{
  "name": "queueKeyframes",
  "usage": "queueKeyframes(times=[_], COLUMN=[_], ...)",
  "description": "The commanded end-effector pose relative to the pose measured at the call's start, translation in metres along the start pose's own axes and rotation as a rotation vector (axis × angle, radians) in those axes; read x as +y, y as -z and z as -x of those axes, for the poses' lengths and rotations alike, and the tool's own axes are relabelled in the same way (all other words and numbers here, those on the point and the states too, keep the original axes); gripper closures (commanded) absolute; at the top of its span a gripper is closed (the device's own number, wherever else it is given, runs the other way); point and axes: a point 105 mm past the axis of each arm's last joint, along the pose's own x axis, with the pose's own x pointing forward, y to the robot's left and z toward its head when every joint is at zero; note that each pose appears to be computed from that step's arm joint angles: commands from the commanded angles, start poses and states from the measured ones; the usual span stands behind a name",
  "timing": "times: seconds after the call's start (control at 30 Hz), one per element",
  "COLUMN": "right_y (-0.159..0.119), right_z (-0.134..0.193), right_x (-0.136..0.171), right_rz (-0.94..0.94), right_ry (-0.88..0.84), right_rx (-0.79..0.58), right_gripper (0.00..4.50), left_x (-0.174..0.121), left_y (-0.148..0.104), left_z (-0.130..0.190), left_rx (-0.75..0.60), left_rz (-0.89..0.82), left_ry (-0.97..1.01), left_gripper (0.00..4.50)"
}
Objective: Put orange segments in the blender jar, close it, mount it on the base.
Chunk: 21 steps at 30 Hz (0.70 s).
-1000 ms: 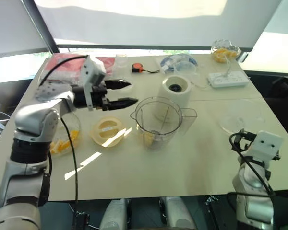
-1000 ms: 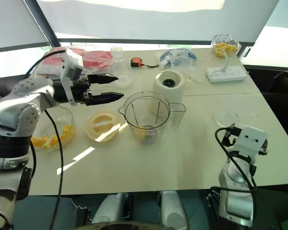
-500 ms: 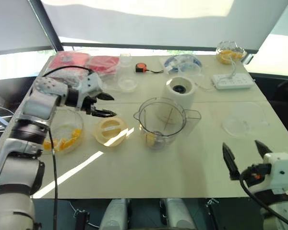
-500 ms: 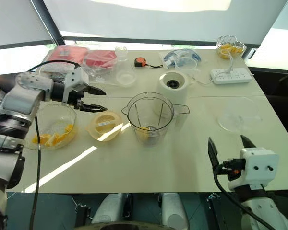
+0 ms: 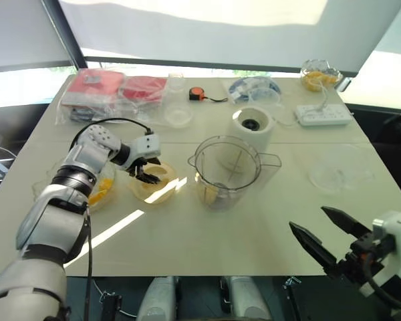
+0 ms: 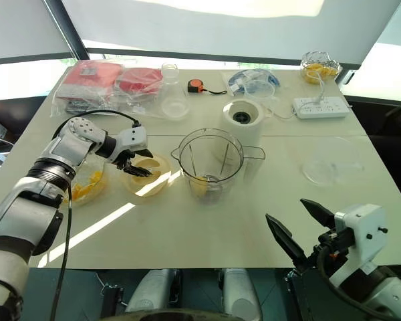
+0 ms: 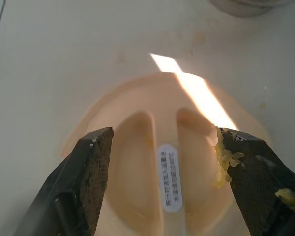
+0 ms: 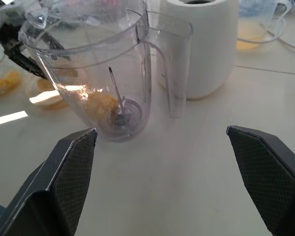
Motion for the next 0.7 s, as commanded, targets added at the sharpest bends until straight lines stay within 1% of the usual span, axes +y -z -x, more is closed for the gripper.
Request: queueKeyframes(times=[0.03,0.2,0.33,0.53,0.63,0.7], right_y=[-0.020,-0.030,-0.042,-0.035,-0.031,-0.029], right_z=[-0.001,-0.007,-0.008,-0.008,-0.008,-0.008], right_x=[0.009,0.016,0.020,0.025,0.026,0.027], right_rz=[-0.022,-0.054,-0.114,-0.102,-0.087,-0.078], right_ry=[-0.057,-0.111,-0.156,-0.191,-0.198,-0.204], right_rx=[-0.076,-0.125,-0.188,-0.129,-0.104,-0.092], right_gripper=[0.06,0.06,0.06,0.06,0.00,0.00], left_x=[0.005,0.001,0.003,0.002,0.001,0.001], left_y=[-0.005,0.003,0.008,0.014,0.015,0.016], left_z=[0.004,-0.007,-0.015,-0.023,-0.027,-0.029], left_rx=[0.031,0.066,0.093,0.129,0.134,0.147], left_rz=[-0.057,-0.102,-0.087,-0.072,-0.069,-0.074], left_ry=[-0.014,0.008,-0.009,-0.005,0.005,0.001], left_gripper=[0.98,0.98,0.98,0.98,1.80,2.77])
